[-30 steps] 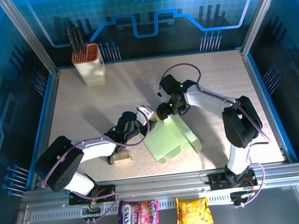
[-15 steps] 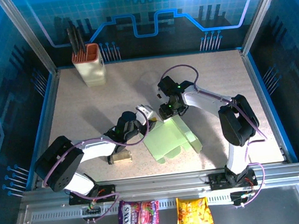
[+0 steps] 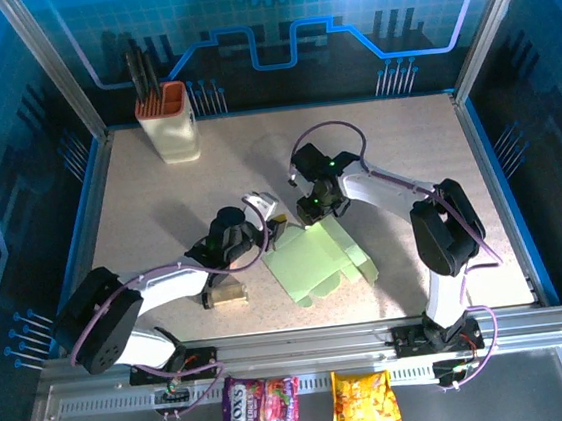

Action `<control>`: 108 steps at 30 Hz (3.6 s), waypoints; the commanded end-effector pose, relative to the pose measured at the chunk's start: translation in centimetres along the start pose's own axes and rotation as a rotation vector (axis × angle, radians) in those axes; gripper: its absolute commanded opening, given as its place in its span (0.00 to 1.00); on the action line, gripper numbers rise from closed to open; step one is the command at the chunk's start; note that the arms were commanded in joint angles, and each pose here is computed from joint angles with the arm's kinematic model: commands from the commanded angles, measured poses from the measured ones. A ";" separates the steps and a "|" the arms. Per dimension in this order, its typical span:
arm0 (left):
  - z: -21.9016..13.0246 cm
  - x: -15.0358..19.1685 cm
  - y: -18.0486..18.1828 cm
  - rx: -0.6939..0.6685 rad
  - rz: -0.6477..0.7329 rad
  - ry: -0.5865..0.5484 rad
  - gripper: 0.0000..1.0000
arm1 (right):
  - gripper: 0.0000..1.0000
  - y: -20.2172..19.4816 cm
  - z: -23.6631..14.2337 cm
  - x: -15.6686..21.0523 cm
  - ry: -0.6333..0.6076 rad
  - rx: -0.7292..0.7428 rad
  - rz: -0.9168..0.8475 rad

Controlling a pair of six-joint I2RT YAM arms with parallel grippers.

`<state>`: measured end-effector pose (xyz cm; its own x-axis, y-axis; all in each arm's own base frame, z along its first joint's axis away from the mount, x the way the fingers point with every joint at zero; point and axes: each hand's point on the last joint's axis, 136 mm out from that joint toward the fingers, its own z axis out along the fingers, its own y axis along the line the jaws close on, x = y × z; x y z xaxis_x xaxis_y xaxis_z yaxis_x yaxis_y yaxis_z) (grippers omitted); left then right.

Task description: Fold the paper box

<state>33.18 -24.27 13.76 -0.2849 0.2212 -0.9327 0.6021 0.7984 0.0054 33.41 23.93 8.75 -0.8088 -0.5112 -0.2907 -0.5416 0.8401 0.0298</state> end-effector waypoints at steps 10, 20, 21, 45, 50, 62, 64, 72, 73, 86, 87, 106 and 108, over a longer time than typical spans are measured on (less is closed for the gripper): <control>-1.6 0.9 1.6 -0.018 -0.104 0.015 0.49 | 0.51 1.5 2.3 0.0 0.098 0.029 -0.090; -1.7 1.0 1.9 -0.025 -0.115 0.012 0.49 | 0.64 1.4 3.6 -0.5 0.061 0.061 -0.063; -1.6 1.0 1.8 -0.022 -0.116 0.013 0.49 | 0.63 1.4 3.5 -0.6 0.052 0.061 -0.065; -2.8 -0.2 3.3 -0.045 -0.200 0.008 0.49 | 0.28 3.2 1.1 -1.8 0.023 -0.040 -0.448; -3.6 -0.5 4.9 -0.091 -0.319 0.013 0.51 | 0.27 5.3 0.6 -1.8 0.004 -0.145 -0.638; -6.0 1.7 7.5 -0.195 -0.565 0.102 0.56 | 0.25 7.9 2.7 -3.5 0.023 -0.227 -0.865; -6.2 2.2 7.9 -0.214 -0.612 0.120 0.56 | 0.25 8.0 3.4 -3.2 0.039 -0.227 -0.904; -6.2 2.7 7.7 -0.204 -0.688 0.168 0.57 | 0.38 8.2 4.2 -2.9 0.063 -0.242 -0.916; -6.1 2.5 7.5 -0.195 -0.685 0.169 0.57 | 0.41 8.5 3.5 -3.2 0.041 -0.249 -0.907; -4.2 0.2 5.7 -0.046 -0.685 0.199 0.56 | 0.70 9.2 -6.1 -5.1 -0.219 -0.318 -0.742; -3.9 0.0 5.6 -0.034 -0.690 0.203 0.56 | 0.70 8.9 -6.7 -5.3 -0.242 -0.314 -0.710; 1.7 0.8 1.2 0.197 -0.732 0.435 0.38 | 0.37 -1.7 -7.9 -1.1 -0.314 -0.217 0.168; 2.0 1.1 0.8 0.212 -0.733 0.455 0.38 | 0.37 -1.9 -7.7 -0.7 -0.296 -0.208 0.169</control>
<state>35.51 -23.45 11.99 -0.8735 -0.1180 -0.4723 0.2397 0.7402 -0.6282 33.09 21.45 15.51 -0.7948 -0.3214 -0.5148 -0.5033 0.8230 0.2632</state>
